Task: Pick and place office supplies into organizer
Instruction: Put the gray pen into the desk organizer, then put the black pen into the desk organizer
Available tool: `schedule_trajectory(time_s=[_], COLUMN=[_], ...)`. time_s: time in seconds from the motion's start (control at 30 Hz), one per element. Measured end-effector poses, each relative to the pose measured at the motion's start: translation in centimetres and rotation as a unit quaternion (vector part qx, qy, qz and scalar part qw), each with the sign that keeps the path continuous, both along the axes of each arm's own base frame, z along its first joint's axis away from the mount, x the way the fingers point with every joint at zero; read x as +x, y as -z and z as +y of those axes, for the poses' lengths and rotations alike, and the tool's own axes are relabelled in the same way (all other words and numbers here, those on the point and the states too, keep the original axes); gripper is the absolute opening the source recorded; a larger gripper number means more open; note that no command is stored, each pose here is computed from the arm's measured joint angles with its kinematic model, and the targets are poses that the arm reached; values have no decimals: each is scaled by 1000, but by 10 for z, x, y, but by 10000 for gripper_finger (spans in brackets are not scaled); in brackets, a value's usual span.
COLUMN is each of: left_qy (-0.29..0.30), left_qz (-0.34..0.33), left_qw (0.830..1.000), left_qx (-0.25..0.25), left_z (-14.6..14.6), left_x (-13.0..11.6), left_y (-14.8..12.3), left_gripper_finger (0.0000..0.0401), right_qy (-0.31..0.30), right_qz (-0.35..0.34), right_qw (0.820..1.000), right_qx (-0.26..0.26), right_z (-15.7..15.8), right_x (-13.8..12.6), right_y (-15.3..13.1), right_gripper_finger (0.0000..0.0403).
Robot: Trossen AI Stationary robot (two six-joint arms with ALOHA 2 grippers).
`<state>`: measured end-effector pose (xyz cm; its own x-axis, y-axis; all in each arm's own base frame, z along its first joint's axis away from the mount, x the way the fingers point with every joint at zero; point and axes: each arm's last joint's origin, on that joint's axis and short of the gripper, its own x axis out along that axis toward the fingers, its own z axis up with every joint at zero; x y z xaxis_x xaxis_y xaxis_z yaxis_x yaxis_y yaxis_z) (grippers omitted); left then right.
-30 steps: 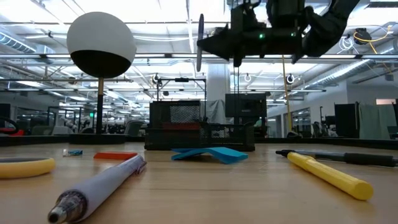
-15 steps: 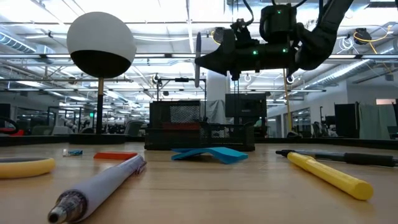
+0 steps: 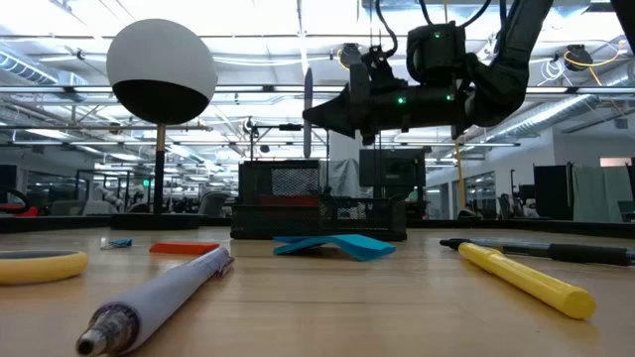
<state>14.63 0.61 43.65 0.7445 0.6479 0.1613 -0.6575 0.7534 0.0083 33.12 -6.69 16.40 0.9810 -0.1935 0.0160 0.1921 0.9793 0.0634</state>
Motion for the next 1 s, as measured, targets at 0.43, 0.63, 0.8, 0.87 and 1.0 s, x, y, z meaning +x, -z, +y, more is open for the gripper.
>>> schedule_trajectory(time_s=[0.43, 0.63, 0.8, 0.87, 1.0], left_qy=[0, 0, 0, 0, 0], left_qz=[0, 0, 0, 0, 0], left_qw=[1000, 1000, 1000, 1000, 1000], left_qx=[0, 0, 0, 0, 0], left_z=[0, 0, 0, 0, 0], left_x=[0, 0, 0, 0, 0], left_y=[0, 0, 0, 0, 0], left_gripper_finger=[200, 200, 200, 200, 200], right_qy=[-4, -8, -8, -7, -7], right_qz=[6, 8, 8, 8, 8], right_qw=[1000, 1000, 1000, 1000, 1000], right_qx=[-1, -12, -17, -14, -14], right_z=[2, 5, 6, 6, 6], right_x=[1, 1, 1, 1, 1], right_y=[1, 1, 1, 1, 1], right_gripper_finger=[64, 85, 96, 102, 116])
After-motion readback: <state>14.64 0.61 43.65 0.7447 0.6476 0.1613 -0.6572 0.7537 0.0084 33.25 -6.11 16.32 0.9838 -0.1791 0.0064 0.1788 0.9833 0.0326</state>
